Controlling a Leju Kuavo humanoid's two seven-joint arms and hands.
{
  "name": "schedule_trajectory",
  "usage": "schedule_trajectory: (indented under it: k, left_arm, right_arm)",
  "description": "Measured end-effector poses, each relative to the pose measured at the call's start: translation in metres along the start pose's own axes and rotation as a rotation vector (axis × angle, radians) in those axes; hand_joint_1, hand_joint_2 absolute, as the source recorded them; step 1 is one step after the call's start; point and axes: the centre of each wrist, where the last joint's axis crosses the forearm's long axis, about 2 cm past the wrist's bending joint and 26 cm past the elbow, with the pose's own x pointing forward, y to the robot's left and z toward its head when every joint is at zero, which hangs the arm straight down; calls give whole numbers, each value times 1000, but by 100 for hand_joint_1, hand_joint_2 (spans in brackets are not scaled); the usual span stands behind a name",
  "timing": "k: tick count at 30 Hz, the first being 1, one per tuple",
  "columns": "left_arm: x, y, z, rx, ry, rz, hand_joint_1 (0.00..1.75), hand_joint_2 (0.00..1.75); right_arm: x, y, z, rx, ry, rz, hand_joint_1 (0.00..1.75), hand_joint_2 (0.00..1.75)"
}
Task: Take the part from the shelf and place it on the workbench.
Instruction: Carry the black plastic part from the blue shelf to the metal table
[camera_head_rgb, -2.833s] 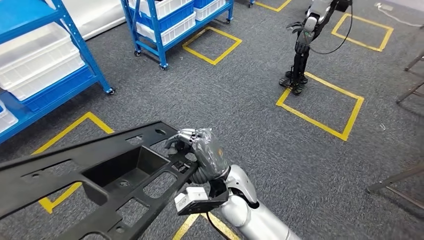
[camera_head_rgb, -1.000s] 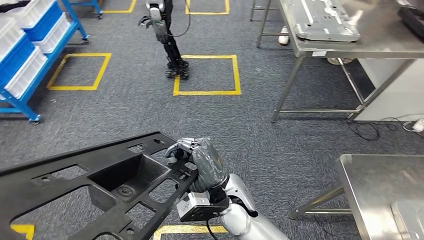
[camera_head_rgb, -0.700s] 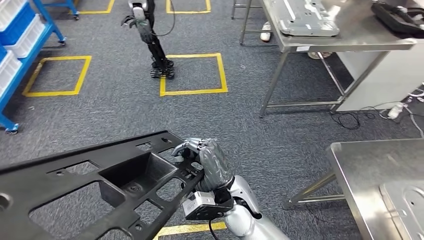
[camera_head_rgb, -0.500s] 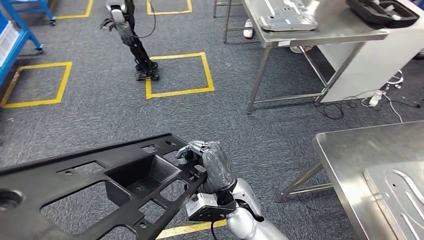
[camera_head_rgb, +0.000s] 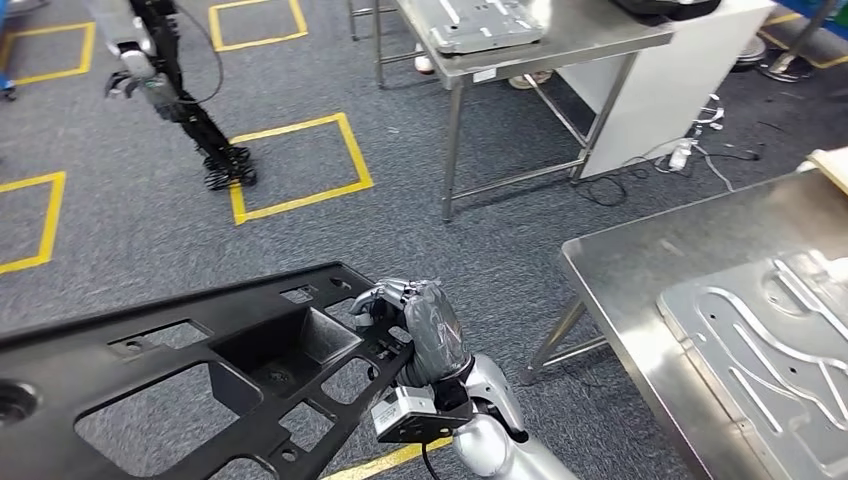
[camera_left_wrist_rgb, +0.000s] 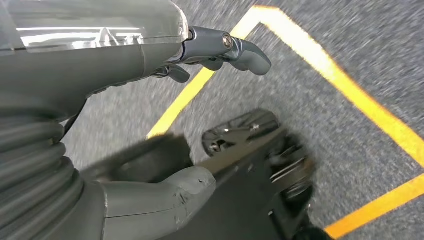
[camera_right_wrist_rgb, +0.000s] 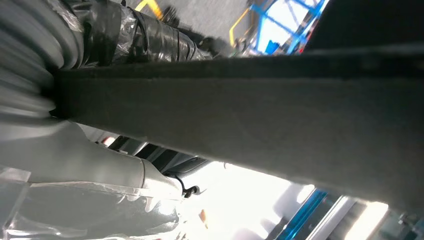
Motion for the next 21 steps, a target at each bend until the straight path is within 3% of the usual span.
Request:
schedule_trajectory:
  k: [16, 21]
  left_arm:
    - [1, -7, 1, 6, -72, -34, 0, 175]
    - [3, -9, 0, -51, -170, -24, 0, 175]
  right_arm:
    - [-2, -13, 9, -35, -3, 43, 175, 175]
    - [-2, -15, 9, -45, -9, 51, 175, 175]
